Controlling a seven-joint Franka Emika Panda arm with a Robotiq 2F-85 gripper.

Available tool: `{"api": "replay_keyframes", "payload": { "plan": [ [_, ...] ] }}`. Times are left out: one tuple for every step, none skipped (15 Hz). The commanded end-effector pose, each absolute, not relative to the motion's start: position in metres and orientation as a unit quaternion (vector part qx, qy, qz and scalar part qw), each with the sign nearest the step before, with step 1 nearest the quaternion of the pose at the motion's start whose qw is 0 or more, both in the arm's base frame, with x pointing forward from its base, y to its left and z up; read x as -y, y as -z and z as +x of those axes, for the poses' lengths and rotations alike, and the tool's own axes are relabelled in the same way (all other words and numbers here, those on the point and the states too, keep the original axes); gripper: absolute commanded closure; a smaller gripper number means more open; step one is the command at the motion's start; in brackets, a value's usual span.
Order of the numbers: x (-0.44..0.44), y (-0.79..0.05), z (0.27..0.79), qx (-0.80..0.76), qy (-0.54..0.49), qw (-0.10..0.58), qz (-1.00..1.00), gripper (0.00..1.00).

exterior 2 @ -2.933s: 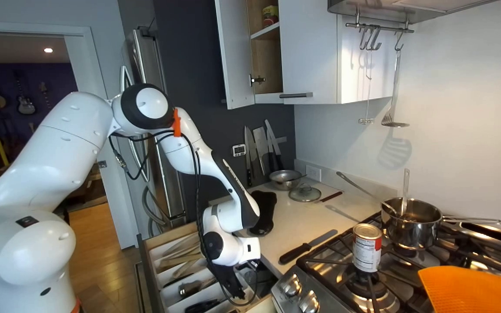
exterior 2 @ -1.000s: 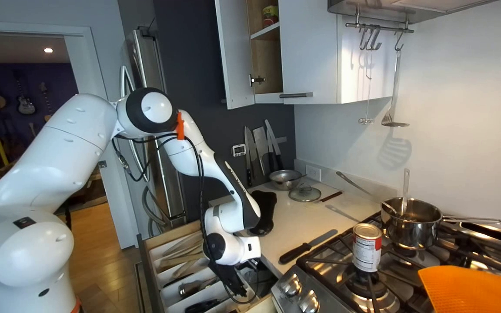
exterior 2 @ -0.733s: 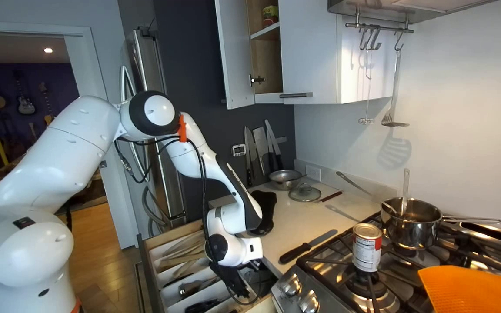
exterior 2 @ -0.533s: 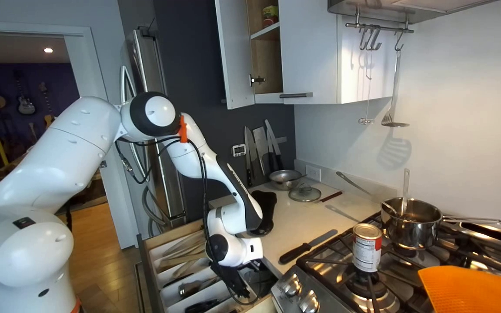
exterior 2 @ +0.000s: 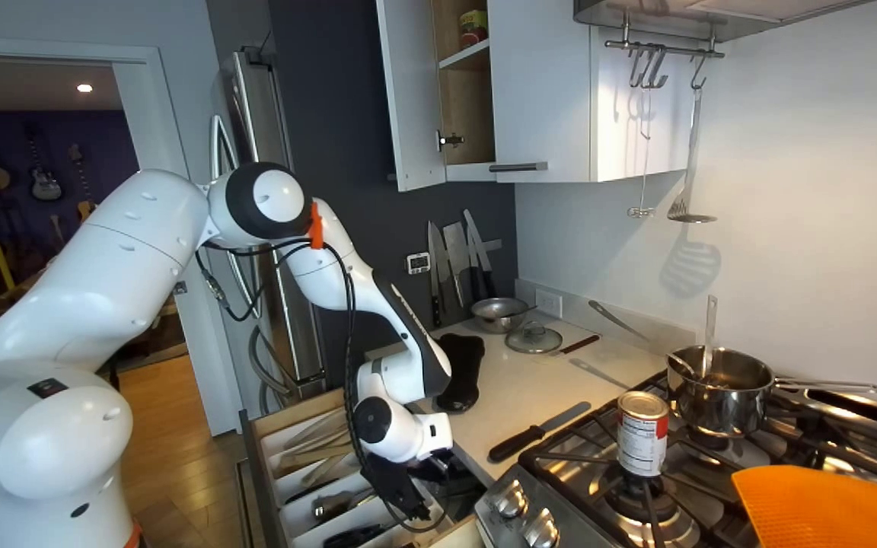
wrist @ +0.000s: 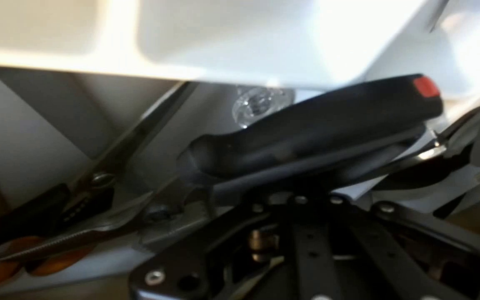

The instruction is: Move one scissors in the drawer forwards

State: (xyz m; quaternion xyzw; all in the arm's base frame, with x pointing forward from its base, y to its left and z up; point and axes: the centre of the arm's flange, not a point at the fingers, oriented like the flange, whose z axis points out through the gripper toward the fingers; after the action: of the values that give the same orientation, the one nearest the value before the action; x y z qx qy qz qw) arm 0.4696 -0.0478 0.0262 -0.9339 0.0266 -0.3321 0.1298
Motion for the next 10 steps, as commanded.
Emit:
{"api": "replay_keyframes", "payload": {
  "plan": [
    [0.041,-0.016,0.446,0.002,0.272,0.101,-0.957,1.0],
    [0.04,-0.019,0.444,0.006,0.266,0.094,-0.959,1.0],
    [0.041,-0.02,0.442,0.009,0.26,0.089,-0.961,1.0],
    [0.042,-0.022,0.44,0.01,0.252,0.081,-0.964,1.0],
    [0.043,-0.023,0.437,0.013,0.242,0.075,-0.967,1.0],
    [0.044,-0.025,0.434,0.016,0.233,0.07,-0.97,1.0],
    [0.045,-0.026,0.431,0.019,0.226,0.064,-0.972,1.0],
    [0.045,-0.027,0.428,0.023,0.217,0.059,-0.974,1.0],
    [0.046,-0.028,0.425,0.028,0.208,0.056,-0.976,1.0],
    [0.046,-0.028,0.424,0.032,0.202,0.053,-0.977,1.0]
  ]
}}
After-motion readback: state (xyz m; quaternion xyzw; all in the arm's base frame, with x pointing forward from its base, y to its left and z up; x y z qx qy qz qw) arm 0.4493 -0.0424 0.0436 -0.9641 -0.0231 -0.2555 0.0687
